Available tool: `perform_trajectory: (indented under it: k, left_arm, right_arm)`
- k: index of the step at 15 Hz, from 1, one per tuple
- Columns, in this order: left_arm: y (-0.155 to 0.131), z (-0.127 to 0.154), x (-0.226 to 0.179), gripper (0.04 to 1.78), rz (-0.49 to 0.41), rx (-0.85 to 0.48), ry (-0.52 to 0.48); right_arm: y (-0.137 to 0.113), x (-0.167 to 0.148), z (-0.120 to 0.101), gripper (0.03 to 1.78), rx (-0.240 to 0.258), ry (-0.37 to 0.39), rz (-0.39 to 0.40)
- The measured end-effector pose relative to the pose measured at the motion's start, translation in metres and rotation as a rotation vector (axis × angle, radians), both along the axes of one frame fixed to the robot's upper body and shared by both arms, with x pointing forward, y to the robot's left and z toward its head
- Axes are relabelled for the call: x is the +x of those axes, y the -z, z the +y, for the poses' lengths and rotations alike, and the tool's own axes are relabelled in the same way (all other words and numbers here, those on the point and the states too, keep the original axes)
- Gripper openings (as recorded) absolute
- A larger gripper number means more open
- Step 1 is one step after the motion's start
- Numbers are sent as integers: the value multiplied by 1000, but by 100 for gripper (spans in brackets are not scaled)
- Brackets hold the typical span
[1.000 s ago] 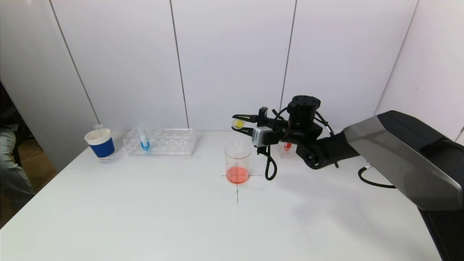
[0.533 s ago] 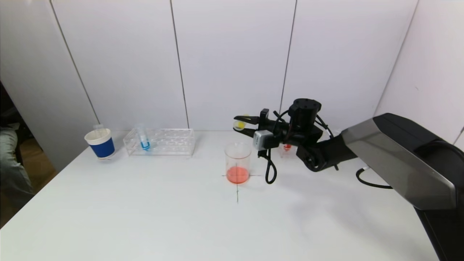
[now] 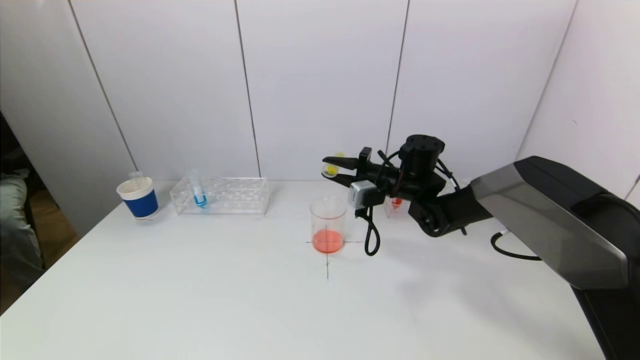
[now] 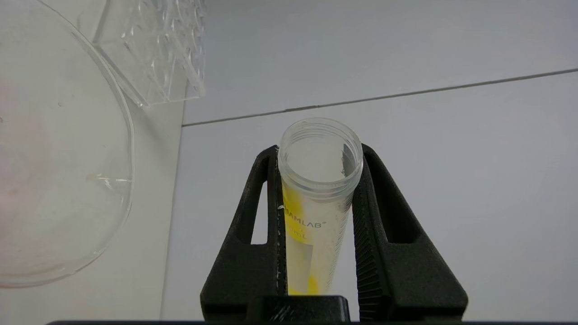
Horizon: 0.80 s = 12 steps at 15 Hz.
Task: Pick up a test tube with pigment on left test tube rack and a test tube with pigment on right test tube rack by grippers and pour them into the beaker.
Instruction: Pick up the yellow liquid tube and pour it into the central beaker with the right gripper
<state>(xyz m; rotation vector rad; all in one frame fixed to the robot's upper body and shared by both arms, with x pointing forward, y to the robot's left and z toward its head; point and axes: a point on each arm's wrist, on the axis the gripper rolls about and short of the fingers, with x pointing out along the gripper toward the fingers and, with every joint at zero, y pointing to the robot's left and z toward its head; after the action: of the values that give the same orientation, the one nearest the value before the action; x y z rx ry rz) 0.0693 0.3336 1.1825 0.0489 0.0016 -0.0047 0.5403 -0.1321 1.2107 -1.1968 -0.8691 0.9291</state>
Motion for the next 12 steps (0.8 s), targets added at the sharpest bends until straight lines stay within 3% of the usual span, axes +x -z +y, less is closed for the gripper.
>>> perform_trajectory:
  k: [12]
  left_arm:
    - [0, 0, 0, 176, 0, 0, 0]
  right_arm:
    - [-5, 0, -1, 48, -6, 13, -116]
